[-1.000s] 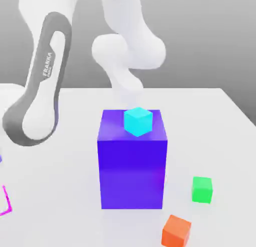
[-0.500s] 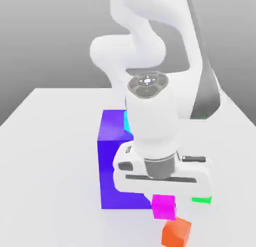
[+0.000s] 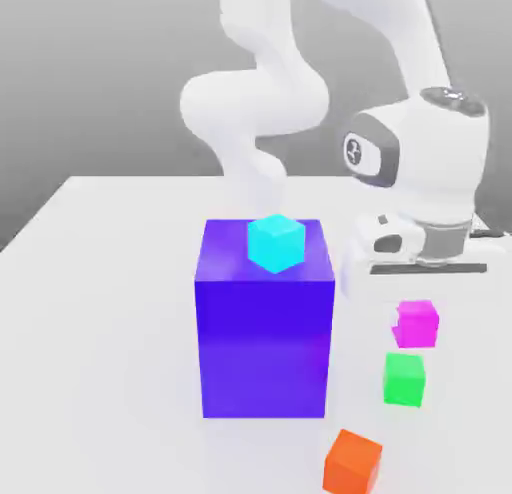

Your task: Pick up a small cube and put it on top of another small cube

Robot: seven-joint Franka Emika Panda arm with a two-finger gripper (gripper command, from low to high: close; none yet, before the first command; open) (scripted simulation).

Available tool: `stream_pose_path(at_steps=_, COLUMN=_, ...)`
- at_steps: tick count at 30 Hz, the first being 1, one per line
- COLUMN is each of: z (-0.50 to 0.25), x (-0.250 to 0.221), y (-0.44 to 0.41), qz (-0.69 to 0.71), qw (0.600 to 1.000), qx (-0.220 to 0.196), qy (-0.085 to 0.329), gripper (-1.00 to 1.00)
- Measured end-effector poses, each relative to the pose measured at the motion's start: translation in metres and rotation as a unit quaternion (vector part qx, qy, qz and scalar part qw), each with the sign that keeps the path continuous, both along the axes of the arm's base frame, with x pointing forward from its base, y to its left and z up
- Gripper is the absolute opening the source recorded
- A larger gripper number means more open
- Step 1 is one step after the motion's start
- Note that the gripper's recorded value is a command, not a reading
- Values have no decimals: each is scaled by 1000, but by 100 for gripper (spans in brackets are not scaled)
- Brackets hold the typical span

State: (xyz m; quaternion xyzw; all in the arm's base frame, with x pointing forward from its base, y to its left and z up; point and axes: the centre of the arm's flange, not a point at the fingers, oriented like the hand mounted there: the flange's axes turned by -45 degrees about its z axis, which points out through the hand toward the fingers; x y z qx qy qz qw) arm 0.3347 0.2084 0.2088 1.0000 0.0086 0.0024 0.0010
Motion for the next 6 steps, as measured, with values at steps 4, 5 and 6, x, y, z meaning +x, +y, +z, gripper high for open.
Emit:
stream_pose_path(at_steps=4, z=-26, x=-3, y=0, qz=2, qw=1000, qx=1, qy=1, gripper=100)
stream_pose_path(at_steps=5, z=-26, x=-3, y=0, qz=2, qw=1000, qx=1, qy=1, gripper=100)
stream_pose_path(at_steps=6, z=-26, x=-3, y=0, qz=2, qw=1000, qx=1, qy=1, gripper=100)
